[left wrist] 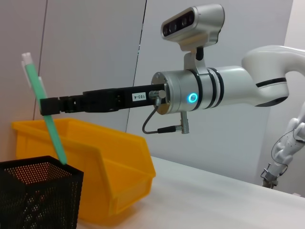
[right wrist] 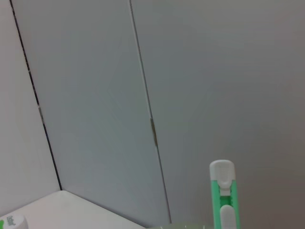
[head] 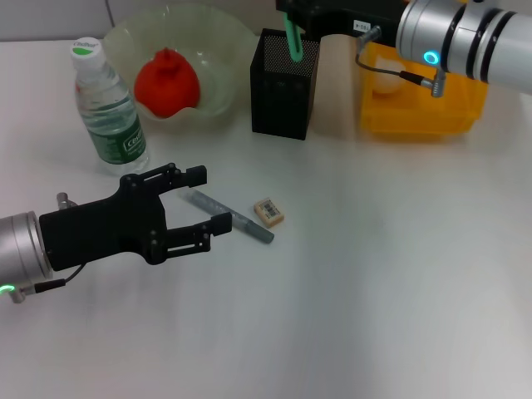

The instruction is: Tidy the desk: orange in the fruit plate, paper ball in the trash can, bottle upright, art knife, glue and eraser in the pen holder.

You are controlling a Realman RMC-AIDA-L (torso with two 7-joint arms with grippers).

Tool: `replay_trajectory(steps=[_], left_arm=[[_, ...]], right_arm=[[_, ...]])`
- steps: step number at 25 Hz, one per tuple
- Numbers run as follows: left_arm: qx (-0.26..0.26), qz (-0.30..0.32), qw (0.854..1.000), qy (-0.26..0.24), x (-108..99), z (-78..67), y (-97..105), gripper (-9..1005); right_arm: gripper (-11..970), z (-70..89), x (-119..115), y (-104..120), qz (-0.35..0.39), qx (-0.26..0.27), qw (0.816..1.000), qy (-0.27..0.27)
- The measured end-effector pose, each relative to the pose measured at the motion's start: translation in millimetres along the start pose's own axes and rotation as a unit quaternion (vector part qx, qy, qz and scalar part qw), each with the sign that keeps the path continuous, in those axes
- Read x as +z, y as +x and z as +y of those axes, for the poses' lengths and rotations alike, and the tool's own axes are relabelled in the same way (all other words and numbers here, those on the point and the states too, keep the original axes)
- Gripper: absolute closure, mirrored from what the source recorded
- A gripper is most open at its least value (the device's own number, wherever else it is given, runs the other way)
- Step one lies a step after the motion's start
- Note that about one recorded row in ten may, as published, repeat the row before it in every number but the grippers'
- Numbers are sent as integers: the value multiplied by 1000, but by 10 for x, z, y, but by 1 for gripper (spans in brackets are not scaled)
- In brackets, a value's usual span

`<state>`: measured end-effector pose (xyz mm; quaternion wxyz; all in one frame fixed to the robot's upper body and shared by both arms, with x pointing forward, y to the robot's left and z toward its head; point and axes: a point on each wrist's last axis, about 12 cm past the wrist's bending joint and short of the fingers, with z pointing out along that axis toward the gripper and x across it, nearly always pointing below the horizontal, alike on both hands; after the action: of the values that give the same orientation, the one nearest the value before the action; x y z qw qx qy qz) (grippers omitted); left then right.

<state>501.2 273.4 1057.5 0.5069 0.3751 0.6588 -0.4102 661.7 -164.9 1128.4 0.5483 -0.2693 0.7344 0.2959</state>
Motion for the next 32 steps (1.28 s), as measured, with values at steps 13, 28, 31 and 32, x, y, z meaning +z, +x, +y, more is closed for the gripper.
replay_trajectory(steps=[13, 28, 31, 32], left_arm=[[1, -6, 1000, 4, -1, -18, 2, 185], [-6, -7, 1000, 4, -11, -32, 17, 185], [-8, -7, 1000, 4, -17, -38, 24, 185], [-8, -7, 1000, 4, -23, -40, 26, 185]], right_arm=[[758, -32, 20, 34, 9, 1, 1000, 19], [371, -21, -109, 10, -29, 45, 998, -11], [270, -1, -305, -50, -65, 77, 994, -51], [237, 28, -476, -108, -86, 77, 990, -87]])
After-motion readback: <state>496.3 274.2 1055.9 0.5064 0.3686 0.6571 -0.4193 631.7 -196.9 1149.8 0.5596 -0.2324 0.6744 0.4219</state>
